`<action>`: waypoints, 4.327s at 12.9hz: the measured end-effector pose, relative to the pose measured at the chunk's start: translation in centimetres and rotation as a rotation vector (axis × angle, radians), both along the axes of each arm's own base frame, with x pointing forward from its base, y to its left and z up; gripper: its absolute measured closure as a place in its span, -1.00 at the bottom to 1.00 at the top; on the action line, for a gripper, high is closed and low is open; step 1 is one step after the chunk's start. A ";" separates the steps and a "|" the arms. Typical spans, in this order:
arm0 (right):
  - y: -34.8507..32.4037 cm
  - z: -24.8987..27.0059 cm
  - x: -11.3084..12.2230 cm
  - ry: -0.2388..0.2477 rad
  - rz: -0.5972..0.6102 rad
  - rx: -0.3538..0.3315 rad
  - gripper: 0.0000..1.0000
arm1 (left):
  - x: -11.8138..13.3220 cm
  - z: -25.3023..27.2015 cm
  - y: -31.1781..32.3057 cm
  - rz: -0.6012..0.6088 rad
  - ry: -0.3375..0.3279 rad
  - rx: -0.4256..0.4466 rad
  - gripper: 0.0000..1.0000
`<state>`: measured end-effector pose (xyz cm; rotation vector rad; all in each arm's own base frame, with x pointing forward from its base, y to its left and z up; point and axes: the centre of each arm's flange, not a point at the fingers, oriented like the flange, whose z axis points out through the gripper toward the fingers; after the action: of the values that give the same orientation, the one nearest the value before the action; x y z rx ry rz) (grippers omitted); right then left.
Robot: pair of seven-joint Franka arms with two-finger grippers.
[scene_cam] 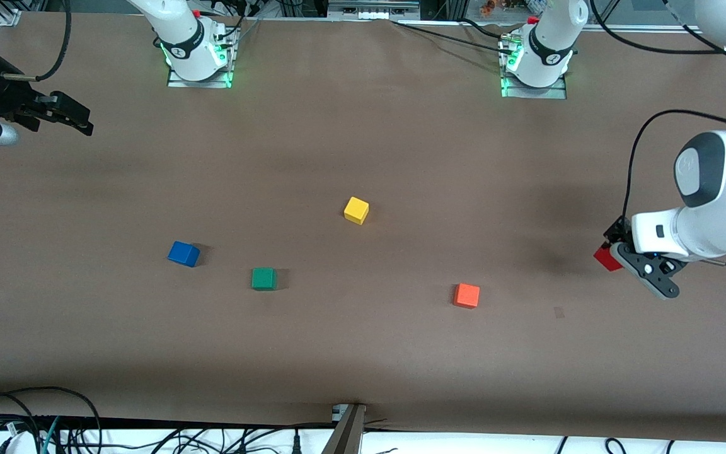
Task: Pass red block to right arm, stack on blue
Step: 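Lift the red cube with the left gripper while the right gripper approaches, then grasp the red cube with the right gripper from the left gripper, then open the left gripper and pull it back from the cube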
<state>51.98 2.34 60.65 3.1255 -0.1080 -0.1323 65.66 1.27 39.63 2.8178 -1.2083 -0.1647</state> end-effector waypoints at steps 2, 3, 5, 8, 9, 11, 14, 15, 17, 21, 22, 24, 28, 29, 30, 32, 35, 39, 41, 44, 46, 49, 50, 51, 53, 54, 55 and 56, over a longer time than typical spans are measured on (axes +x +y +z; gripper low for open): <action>0.0 0.0 0.0 0.000 0.000 0.000 -1.00 | -0.6 1.4 -1.6 -0.041 0.012 -0.058 -0.12; 0.0 0.0 0.0 0.000 0.000 0.000 -1.00 | -0.8 2.0 -2.2 -0.077 0.008 -0.094 -0.12; 0.0 0.0 0.0 0.000 0.000 0.000 -1.00 | -0.9 2.5 -3.1 -0.134 -0.005 -0.188 -0.12; 0.0 0.0 0.0 0.000 0.000 0.000 -1.00 | -0.8 2.5 -4.1 -0.154 -0.024 -0.336 -0.12; 0.0 0.0 0.0 0.000 0.000 0.000 -1.00 | -0.8 2.6 -4.3 -0.165 -0.032 -0.374 -0.12; 0.0 0.0 0.1 -0.004 0.000 0.002 -1.00 | -0.8 2.7 -5.0 -0.201 -0.050 -0.460 -0.12; 0.2 -0.5 0.8 -0.018 -0.011 0.050 -1.00 | -0.9 2.2 -6.4 -0.244 -0.057 -0.609 -0.12; 0.2 -0.7 1.2 -0.027 -0.017 0.062 -1.00 | -0.8 1.8 -7.0 -0.259 -0.061 -0.666 -0.12; 0.2 -1.7 2.3 -0.032 -0.049 0.129 -1.00 | -0.7 0.9 -8.3 -0.277 -0.067 -0.776 -0.12; 1.9 -4.7 5.1 0.003 -0.197 0.344 -1.00 | -0.6 -0.4 -12.4 -0.322 -0.094 -0.995 -0.12; 2.6 -5.7 6.0 0.007 -0.230 0.399 -1.00 | -0.6 -0.6 -13.8 -0.346 -0.114 -1.057 -0.12; 5.0 -8.5 8.1 0.026 -0.306 0.523 -1.00 | -0.6 -1.8 -16.8 -0.422 -0.163 -1.174 -0.12; 12.4 -15.0 10.5 0.107 -0.382 0.649 -1.00 | -1.2 -5.8 -24.2 -0.532 -0.297 -1.413 -0.12; 14.5 -15.7 10.5 0.134 -0.397 0.713 -1.00 | -1.2 -6.6 -26.1 -0.533 -0.366 -1.448 -0.12; 16.8 -16.0 10.6 0.152 -0.417 0.785 -1.00 | -1.3 -6.8 -28.0 -0.517 -0.417 -1.483 -0.12; 20.8 -16.0 10.5 0.133 -0.449 0.877 -1.00 | -1.8 -6.2 -31.5 -0.475 -0.468 -1.533 -0.12; 26.2 -15.7 9.4 0.100 -0.464 0.956 -1.00 | -2.4 -5.7 -34.8 -0.411 -0.501 -1.549 -0.12; 27.9 -16.2 9.2 0.061 -0.397 1.099 -1.00 | -3.9 -5.7 -38.7 -0.316 -0.503 -1.608 -0.12; 28.0 -17.1 9.4 0.039 -0.372 1.167 -1.00 | -4.1 -5.7 -39.0 -0.311 -0.503 -1.610 -0.12; 28.3 -18.5 9.4 0.031 -0.334 1.177 -1.00 | -4.1 -5.7 -39.2 -0.297 -0.505 -1.614 -0.12; 29.1 -19.8 8.9 0.047 -0.287 1.181 -1.00 | -4.5 -5.8 -39.9 -0.288 -0.501 -1.619 -0.12; 29.8 -20.9 8.6 0.067 -0.264 1.185 -0.99 | -4.6 -5.9 -40.1 -0.285 -0.500 -1.618 -0.12; 29.8 -20.8 8.6 0.066 -0.263 1.186 -0.81 | -4.6 -5.9 -40.1 -0.285 -0.500 -1.618 -0.12; 29.8 -20.6 8.6 0.063 -0.264 1.192 -0.52 | -4.6 -6.0 -40.1 -0.283 -0.499 -1.616 -0.12; 29.8 -20.4 8.8 0.054 -0.252 1.198 -0.14 | -4.6 -6.2 -40.2 -0.277 -0.494 -1.618 -0.12; 29.8 -20.4 8.8 0.056 -0.250 1.200 -0.14 | -4.6 -6.2 -40.2 -0.278 -0.494 -1.619 -0.12; 29.7 -20.4 8.8 0.060 -0.248 1.202 -0.14 | -4.7 -6.2 -40.3 -0.279 -0.493 -1.620 -0.12; 29.6 -20.4 8.8 0.063 -0.246 1.203 -0.14 | -4.7 -6.2 -40.3 -0.277 -0.492 -1.622 -0.12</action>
<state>60.77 31.94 40.29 4.2688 -0.6275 -0.4415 60.96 -39.04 33.44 1.2523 -0.9672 1.0275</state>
